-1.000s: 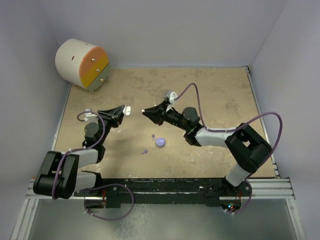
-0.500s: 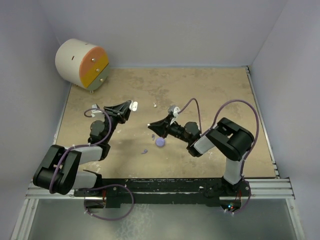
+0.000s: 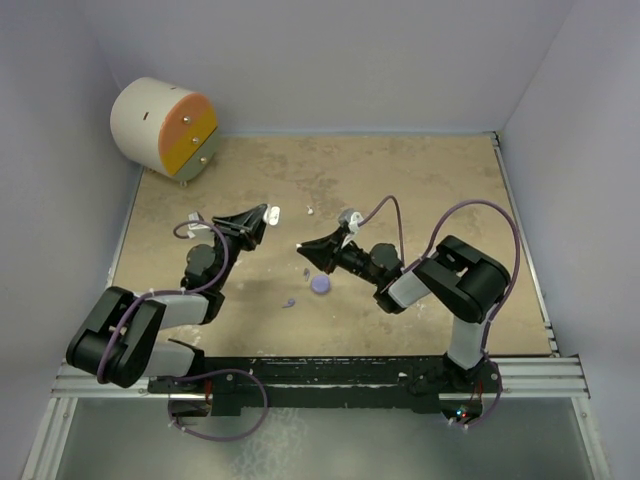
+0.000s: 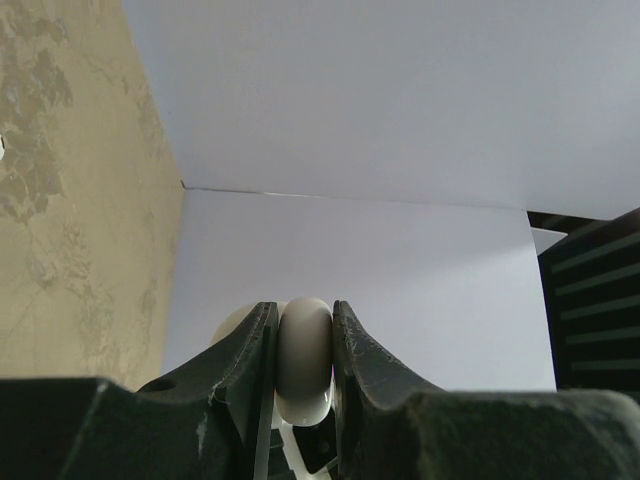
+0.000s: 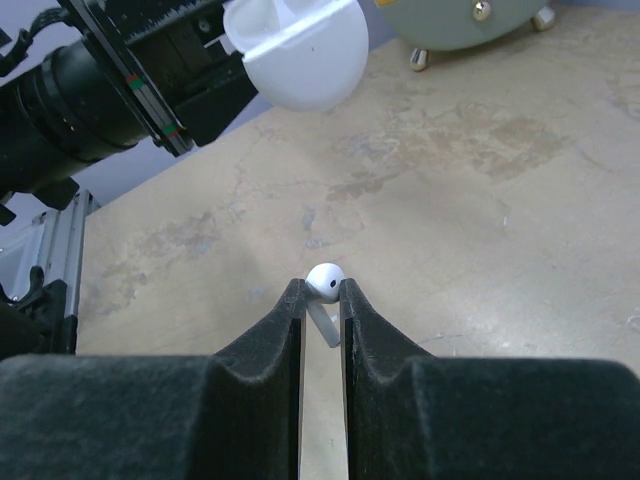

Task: Insert the wireless bluetooth earbuds into the charging case
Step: Place the earbud in the charging case.

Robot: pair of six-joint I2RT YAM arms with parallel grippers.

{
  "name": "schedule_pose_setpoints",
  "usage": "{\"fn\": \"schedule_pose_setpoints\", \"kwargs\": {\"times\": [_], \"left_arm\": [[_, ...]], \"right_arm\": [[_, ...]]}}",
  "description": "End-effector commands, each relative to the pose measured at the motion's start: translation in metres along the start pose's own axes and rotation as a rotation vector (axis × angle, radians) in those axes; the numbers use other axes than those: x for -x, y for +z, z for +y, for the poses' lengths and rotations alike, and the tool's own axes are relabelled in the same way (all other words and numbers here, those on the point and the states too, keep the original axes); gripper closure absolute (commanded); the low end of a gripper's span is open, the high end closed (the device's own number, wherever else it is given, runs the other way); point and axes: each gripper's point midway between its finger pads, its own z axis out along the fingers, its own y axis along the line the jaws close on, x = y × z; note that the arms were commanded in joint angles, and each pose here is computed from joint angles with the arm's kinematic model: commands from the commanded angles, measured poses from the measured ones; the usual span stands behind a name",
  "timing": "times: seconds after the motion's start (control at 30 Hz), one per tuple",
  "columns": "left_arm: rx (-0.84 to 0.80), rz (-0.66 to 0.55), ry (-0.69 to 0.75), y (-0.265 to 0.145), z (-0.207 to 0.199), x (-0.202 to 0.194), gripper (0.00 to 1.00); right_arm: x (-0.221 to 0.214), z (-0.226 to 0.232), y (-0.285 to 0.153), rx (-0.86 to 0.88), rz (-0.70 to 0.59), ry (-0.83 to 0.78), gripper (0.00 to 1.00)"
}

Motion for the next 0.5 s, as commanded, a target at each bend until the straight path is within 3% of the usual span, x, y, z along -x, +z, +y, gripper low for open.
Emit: {"fn": "schedule_pose_setpoints", "kwargs": {"times": [0.0, 0.47], "left_arm": [[-0.085, -0.002, -0.027, -0.001, -0.019, -0.001, 1.0], [-0.107, 0.013, -0.042, 0.008, -0.032, -0.005, 1.0]], "right_arm": [[0.194, 0.087, -0.051, 0.276, -0.809, -0.31, 1.0], [0.243, 0.094, -0.043, 0.325, -0.954, -0.42, 1.0]]}}
